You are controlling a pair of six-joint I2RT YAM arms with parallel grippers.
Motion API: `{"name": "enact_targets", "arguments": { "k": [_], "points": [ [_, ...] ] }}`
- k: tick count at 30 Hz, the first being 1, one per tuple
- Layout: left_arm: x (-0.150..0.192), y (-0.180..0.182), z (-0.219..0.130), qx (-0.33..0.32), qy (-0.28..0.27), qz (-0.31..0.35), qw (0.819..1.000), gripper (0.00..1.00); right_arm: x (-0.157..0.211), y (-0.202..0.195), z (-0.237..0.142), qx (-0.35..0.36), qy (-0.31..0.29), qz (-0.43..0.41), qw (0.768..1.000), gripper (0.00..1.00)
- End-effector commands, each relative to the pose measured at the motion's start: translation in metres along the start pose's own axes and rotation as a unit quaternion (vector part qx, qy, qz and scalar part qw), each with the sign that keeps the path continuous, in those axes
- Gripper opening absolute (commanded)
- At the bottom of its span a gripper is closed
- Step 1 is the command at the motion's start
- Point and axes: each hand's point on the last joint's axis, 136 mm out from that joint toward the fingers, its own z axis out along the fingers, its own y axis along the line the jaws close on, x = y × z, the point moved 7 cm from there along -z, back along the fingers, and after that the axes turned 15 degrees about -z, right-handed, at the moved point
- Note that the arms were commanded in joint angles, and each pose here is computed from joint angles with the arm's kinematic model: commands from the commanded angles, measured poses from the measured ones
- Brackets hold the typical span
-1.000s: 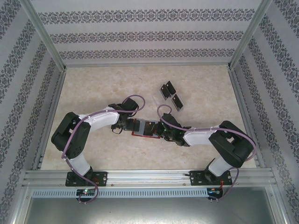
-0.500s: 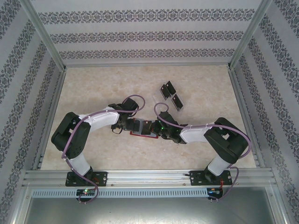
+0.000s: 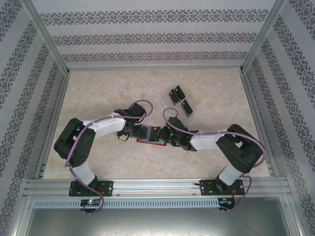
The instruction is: Put the credit cards into the card holder
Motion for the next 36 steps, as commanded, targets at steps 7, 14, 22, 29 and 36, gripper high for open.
{"name": "enact_targets", "arguments": {
  "k": [7, 14, 22, 29, 36],
  "points": [
    [-0.014, 0.020, -0.026, -0.023, -0.044, -0.012, 0.999, 1.00, 0.004, -0.011, 0.001, 0.023, 0.002, -0.007, 1.000, 0.00],
    [-0.011, 0.028, -0.010, -0.042, -0.022, -0.014, 0.999, 1.00, 0.003, -0.011, 0.003, 0.023, 0.002, -0.007, 1.000, 0.00],
    [0.000, 0.038, 0.006, -0.056, -0.002, -0.018, 0.998, 1.00, 0.002, -0.009, 0.004, 0.023, -0.001, -0.007, 1.000, 0.00],
    [0.005, 0.040, 0.012, -0.051, 0.009, -0.019, 0.998, 1.00, 0.002, -0.001, 0.005, 0.016, -0.001, -0.010, 1.000, 0.00],
    [0.008, 0.039, 0.013, -0.046, 0.015, -0.017, 0.999, 1.00, 0.005, 0.002, 0.009, 0.015, 0.003, -0.011, 1.000, 0.00]
  ]
}}
